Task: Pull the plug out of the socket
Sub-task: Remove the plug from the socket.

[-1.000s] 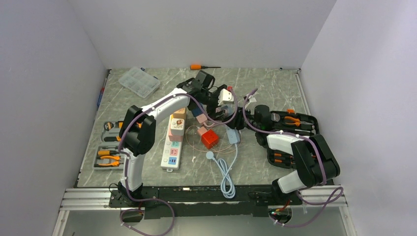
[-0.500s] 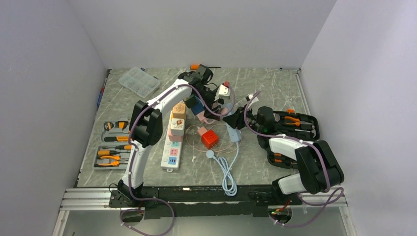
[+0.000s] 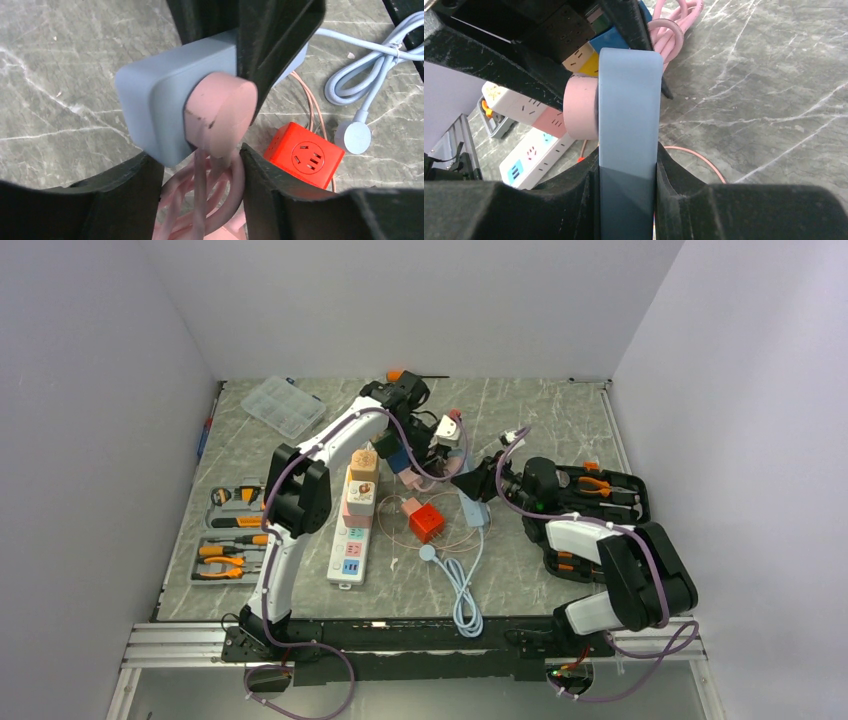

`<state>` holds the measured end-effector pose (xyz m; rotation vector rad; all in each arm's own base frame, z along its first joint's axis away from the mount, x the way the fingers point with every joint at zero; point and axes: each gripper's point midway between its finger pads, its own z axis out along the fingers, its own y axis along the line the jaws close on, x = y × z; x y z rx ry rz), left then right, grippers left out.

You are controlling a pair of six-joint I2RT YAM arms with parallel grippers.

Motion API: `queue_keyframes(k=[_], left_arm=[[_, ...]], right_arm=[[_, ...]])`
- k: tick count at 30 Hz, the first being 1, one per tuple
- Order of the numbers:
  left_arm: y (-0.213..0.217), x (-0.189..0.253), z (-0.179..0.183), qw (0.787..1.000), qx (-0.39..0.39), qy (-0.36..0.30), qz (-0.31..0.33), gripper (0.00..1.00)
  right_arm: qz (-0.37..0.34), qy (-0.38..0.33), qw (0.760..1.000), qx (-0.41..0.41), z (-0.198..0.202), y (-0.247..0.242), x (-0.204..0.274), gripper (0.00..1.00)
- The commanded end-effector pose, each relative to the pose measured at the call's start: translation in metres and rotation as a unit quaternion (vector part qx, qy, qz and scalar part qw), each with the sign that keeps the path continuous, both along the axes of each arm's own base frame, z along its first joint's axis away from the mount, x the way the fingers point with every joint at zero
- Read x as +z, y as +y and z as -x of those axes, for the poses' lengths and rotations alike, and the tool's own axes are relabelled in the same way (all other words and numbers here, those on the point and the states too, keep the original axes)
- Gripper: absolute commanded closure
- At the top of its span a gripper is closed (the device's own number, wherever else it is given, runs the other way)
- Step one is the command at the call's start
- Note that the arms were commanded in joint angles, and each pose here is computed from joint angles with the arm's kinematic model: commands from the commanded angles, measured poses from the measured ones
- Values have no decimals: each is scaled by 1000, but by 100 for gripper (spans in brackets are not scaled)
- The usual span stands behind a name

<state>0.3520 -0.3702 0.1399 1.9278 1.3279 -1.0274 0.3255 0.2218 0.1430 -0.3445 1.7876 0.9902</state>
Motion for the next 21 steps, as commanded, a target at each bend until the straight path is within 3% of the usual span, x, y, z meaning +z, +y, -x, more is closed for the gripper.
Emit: queue_keyframes(k=[1, 3, 4, 5, 21], left_arm=[[-3, 17, 20, 999, -36, 24, 30, 51], [-3, 17, 22, 998, -43, 23, 32, 75], [-3, 20, 23, 998, -44, 22, 34, 95], [-3, 22, 24, 998, -43, 24, 36, 100], [5, 42, 41, 992, -108, -3, 59, 100]], right_arm=[[-60, -122, 990, 31, -13, 14, 71, 100], [-63, -127, 989, 41, -14, 17, 75, 100], [-60, -128, 989, 45, -15, 19, 75, 100], [-56, -127, 989, 48, -16, 19, 74, 100], [-5, -96, 993, 72, -40, 11, 33, 100]])
